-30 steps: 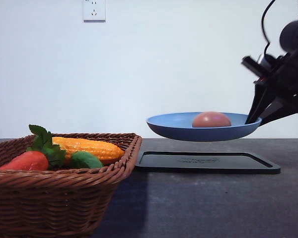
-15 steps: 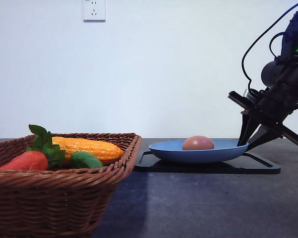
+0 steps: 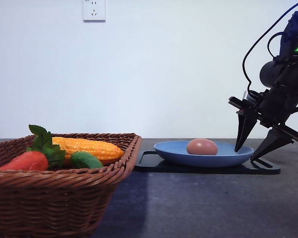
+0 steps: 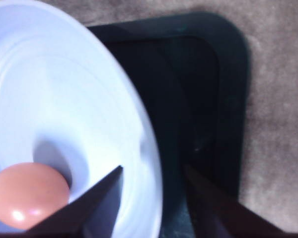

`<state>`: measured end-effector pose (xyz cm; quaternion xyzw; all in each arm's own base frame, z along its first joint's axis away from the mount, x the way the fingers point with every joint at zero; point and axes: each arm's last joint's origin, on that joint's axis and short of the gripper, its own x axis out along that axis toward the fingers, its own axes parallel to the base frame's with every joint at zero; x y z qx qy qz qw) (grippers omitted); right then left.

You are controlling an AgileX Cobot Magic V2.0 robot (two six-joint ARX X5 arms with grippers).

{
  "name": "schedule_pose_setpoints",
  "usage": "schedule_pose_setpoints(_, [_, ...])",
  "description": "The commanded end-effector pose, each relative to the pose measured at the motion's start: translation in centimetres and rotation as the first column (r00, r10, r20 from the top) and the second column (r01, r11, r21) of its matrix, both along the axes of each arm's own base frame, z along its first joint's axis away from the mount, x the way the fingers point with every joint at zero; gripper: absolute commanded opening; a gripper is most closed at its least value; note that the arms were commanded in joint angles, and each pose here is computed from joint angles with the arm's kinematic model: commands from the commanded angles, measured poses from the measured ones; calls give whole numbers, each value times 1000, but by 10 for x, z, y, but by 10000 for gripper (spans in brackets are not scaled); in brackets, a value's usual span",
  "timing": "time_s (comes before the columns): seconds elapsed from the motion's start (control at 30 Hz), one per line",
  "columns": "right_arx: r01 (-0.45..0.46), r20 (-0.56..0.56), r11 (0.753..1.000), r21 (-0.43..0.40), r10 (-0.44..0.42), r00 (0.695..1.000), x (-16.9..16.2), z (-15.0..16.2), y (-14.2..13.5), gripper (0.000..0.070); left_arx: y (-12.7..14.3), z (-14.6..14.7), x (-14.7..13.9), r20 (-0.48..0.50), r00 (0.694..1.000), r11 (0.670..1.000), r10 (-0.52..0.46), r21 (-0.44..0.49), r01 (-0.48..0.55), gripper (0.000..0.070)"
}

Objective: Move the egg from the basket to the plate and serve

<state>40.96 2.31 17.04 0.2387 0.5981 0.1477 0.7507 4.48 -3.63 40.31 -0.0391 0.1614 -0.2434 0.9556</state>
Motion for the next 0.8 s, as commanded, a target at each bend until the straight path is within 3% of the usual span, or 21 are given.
schedule_pose_setpoints(0.0, [-16,28,1000,-7,16,999,6,4,1,280,-2,3,2,2,1000,1000,-2,-5,2,442])
schedule_pose_setpoints(0.33, [-42,122,999,-32,46,991,-7,82,-12,270,-26,3,24,-15,1000,998,-10,55,11,415])
schedule_pose_setpoints(0.47, [-50,170,998,-46,58,984,-27,115,-12,152,-45,0,41,-13,1000,991,-18,135,20,285])
schedule_pose_setpoints(0.63, [-124,239,983,-135,153,959,-57,149,8,38,-70,-14,67,-18,1000,943,11,332,-4,28])
schedule_pose_setpoints(0.77, [-156,297,956,-249,229,927,-84,171,30,0,-84,-27,88,-31,997,880,74,472,-51,0])
